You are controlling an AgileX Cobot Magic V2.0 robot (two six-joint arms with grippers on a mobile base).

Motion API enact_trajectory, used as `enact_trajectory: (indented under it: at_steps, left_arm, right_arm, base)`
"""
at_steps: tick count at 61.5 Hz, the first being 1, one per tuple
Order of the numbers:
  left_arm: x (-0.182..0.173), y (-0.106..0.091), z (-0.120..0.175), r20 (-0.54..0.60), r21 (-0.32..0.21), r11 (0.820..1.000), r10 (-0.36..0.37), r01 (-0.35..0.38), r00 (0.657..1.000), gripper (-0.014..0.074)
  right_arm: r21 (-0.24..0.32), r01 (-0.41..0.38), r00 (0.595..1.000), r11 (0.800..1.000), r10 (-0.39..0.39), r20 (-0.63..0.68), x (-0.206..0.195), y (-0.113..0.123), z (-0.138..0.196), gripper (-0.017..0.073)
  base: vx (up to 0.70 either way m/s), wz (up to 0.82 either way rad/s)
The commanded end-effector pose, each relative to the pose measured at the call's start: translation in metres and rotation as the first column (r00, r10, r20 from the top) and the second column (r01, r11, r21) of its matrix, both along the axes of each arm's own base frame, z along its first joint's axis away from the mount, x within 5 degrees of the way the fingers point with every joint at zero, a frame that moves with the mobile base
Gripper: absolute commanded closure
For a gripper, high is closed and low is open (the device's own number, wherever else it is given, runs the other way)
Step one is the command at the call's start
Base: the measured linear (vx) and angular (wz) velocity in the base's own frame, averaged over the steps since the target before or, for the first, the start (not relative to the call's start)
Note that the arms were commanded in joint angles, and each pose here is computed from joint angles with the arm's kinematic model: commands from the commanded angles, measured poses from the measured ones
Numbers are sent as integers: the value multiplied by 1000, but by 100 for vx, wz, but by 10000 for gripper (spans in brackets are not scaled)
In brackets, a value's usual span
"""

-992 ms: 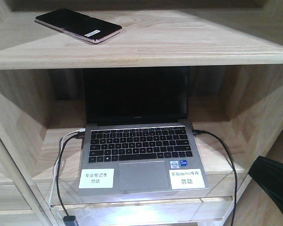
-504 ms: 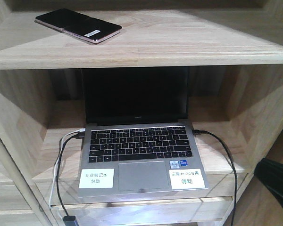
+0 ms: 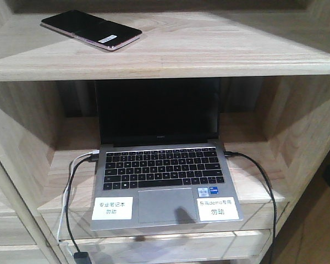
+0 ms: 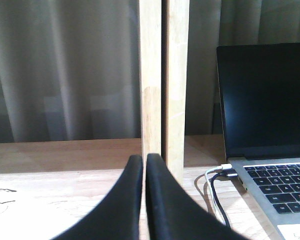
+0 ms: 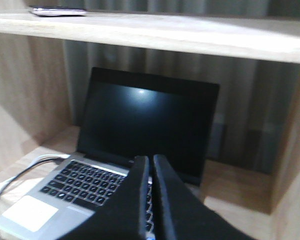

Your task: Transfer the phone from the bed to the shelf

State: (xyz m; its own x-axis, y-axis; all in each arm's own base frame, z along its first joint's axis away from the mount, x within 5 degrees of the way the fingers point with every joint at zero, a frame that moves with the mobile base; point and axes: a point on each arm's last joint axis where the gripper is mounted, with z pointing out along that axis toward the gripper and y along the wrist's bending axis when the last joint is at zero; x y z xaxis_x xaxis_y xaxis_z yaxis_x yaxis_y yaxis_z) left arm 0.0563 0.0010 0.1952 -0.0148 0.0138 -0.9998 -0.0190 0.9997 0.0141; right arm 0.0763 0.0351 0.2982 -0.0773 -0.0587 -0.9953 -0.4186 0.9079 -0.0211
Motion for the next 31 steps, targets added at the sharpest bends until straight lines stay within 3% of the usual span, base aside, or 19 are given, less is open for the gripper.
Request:
enact_trajectory:
  at_steps: [1,11,31]
  left_arm:
    - [-2,0,15,104,-17,1000,5,-4,995,592]
    - [-2,0,15,104,-17,1000,5,-4,995,592]
    - [-2,0,15,104,-17,1000,5,-4,995,592]
  right_arm:
    - [42,28,994,999,-32,104,1,-3,8,564]
    - [106,139,984,985,-149,97,-3,-13,-14,564]
    - [118,329,932,937,-342,120,-16,-30,-44,564]
  base:
    - [0,0]
    - [0,0]
    - [0,0]
